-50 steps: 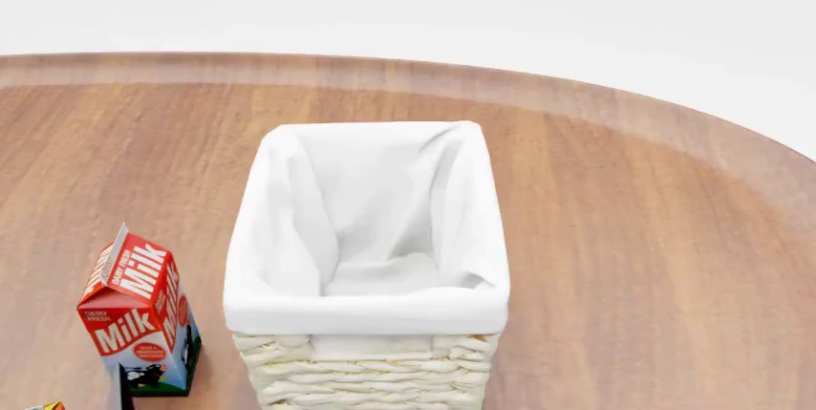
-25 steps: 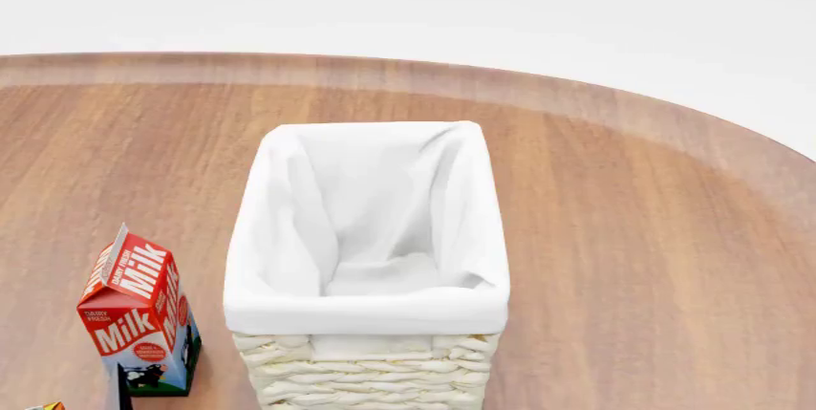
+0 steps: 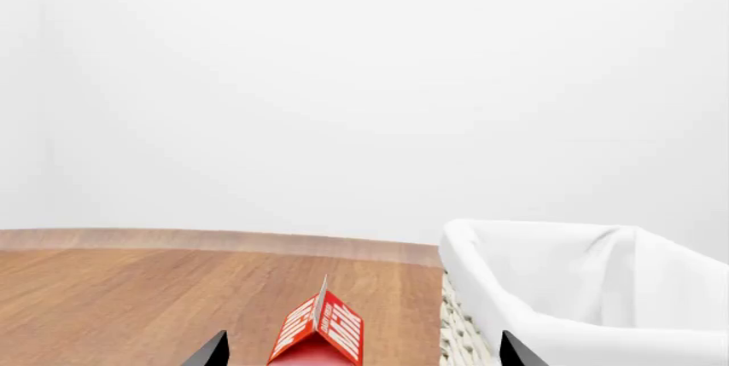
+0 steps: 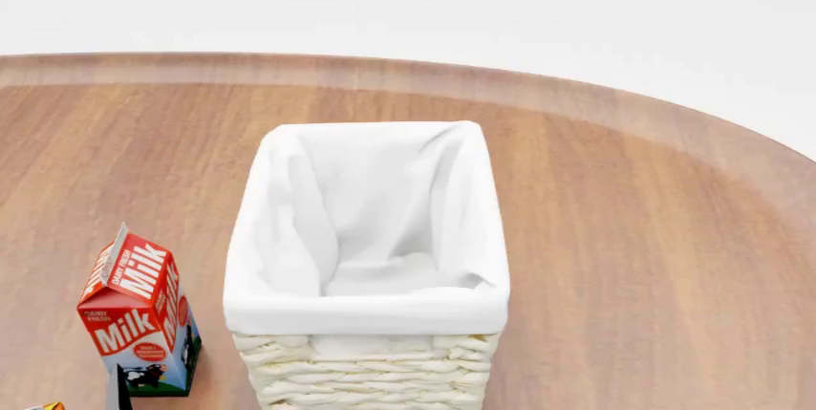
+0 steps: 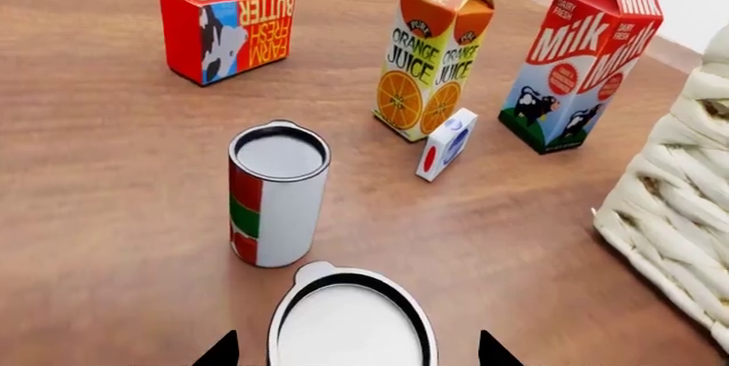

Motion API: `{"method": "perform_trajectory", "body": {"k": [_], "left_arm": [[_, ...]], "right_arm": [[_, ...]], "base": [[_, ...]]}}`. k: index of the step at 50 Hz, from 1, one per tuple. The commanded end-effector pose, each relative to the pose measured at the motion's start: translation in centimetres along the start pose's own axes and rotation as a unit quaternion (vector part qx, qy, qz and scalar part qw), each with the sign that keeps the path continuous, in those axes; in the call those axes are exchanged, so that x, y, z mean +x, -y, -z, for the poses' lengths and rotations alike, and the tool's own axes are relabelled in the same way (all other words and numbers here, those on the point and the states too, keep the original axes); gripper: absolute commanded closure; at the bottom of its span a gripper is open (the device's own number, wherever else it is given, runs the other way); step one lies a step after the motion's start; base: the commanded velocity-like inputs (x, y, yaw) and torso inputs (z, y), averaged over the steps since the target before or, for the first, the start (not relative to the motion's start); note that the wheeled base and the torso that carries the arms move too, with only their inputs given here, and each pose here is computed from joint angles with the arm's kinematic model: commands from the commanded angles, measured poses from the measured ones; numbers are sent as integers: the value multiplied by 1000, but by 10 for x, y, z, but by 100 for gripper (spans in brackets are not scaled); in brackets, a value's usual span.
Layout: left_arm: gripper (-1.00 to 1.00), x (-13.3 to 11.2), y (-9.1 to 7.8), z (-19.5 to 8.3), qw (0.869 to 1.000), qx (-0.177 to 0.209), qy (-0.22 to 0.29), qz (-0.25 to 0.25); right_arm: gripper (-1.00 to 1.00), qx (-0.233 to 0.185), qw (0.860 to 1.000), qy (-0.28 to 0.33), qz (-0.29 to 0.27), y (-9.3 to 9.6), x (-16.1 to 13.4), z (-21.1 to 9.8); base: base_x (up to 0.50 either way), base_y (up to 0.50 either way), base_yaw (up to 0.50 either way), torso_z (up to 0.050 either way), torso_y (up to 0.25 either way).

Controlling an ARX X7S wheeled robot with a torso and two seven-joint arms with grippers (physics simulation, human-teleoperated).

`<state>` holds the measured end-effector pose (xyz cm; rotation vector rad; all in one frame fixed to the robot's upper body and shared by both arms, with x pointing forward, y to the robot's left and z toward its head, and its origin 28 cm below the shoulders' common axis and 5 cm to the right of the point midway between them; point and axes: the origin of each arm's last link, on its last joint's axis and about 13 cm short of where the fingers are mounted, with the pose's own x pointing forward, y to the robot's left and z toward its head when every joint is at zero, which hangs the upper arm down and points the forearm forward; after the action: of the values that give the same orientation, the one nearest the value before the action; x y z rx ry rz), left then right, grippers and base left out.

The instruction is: Pick up the alphabet soup, and put it in the basket.

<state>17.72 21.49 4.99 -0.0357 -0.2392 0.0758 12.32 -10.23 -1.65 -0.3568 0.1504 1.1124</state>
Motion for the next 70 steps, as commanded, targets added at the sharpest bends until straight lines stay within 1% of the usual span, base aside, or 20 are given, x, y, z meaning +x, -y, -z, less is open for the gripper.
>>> {"method": "perform_trajectory", "body": {"k": [1,16,25,34,61,64,65,70], "left_arm": [[-100,-1,0,0,1000,0,0,0],[-100,0,0,0,1000,0,1,0],[-100,0,0,1,1000,1,1,1],[-100,0,0,0,1000,1,1,0],[-100,-1,0,-1,1000,1,3,0],[-100,-1,-1,-2,1000,1,3,-1],[-100,-1,-1,-2,1000,1,3,-1],[-100,-1,-1,-2,1000,1,3,-2]], "right_arm": [[-100,1,1000,-9,-7,-1,4,4],[-100,3,1000,-11,-9,1,8,6],[-100,-9,1000,-12,-11,0,13,8],[-100,-10,1000,-11,-8,0,16,9],[-100,-3,1000,-26,-14,1,23,16],[-100,3,999,-31,-15,1,24,18],[100,3,999,-32,-15,1,24,18],[100,6,999,-34,-21,0,26,20]], "base": [[0,0,0,0,0],[0,0,0,0,0],[0,0,0,0,0],[0,0,0,0,0],[0,0,0,0,0],[0,0,0,0,0],[0,0,0,0,0],[0,0,0,0,0]]}}
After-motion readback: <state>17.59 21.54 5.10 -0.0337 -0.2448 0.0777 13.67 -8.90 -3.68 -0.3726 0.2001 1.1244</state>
